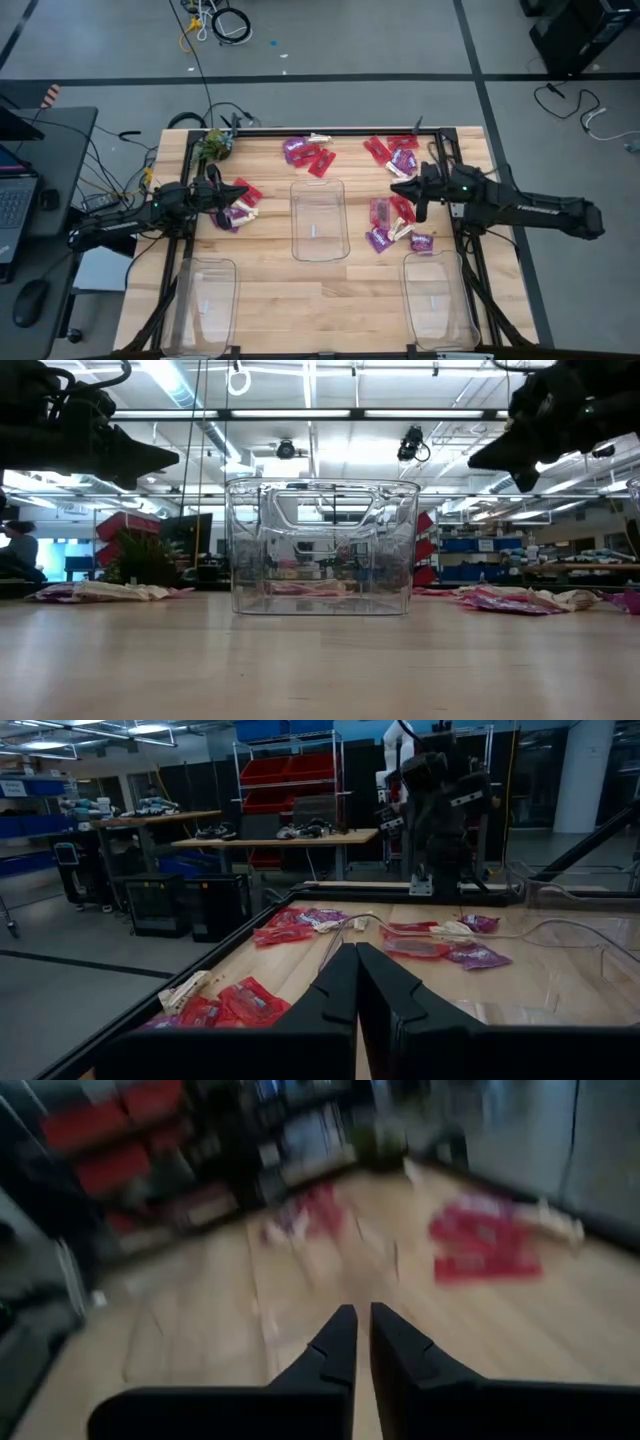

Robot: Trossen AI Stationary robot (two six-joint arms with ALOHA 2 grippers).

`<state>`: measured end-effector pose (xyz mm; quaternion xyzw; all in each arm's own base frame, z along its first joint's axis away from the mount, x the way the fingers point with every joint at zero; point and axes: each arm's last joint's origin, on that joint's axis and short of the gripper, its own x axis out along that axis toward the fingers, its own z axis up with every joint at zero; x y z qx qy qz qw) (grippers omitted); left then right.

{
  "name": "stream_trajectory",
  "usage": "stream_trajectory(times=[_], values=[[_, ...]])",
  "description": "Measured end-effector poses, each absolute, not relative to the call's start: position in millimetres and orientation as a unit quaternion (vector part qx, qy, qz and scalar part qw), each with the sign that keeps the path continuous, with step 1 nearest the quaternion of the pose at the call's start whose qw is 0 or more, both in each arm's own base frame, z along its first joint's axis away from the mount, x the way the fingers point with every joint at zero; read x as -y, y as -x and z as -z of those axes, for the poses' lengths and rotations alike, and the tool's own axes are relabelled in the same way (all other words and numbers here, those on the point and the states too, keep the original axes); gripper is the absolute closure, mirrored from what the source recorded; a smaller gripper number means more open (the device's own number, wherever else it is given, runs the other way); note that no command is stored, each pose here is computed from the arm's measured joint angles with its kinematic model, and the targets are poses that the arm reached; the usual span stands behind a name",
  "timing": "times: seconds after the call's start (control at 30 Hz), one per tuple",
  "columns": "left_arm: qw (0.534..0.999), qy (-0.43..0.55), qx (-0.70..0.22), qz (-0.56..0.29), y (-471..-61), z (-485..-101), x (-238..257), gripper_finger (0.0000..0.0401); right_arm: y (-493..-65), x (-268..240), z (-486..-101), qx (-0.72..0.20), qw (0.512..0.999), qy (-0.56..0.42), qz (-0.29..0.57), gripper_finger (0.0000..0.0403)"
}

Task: Sort candy
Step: Put the white chocolate bar into the right transparent bin

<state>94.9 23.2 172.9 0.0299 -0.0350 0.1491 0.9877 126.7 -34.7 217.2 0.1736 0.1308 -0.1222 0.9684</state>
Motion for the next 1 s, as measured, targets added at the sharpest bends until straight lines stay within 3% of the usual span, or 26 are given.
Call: stream_trajectory(times=[0.43,0.7,1.0], values=[[0.987,-0.031,0.048,-0.153,-95,-175,-23,0.0395,-153,42,-232,-0.429,0.882,-0.148,0.124,0.0325],[0.986,-0.029,0.049,-0.155,-95,-175,-24,0.0395,-180,35,-201,-0.522,0.838,-0.145,0.065,0.0278],[0.987,-0.015,0.049,-0.155,-95,-175,-24,0.0395,-195,8,-178,-0.586,0.807,-0.075,0.01,0.0237]])
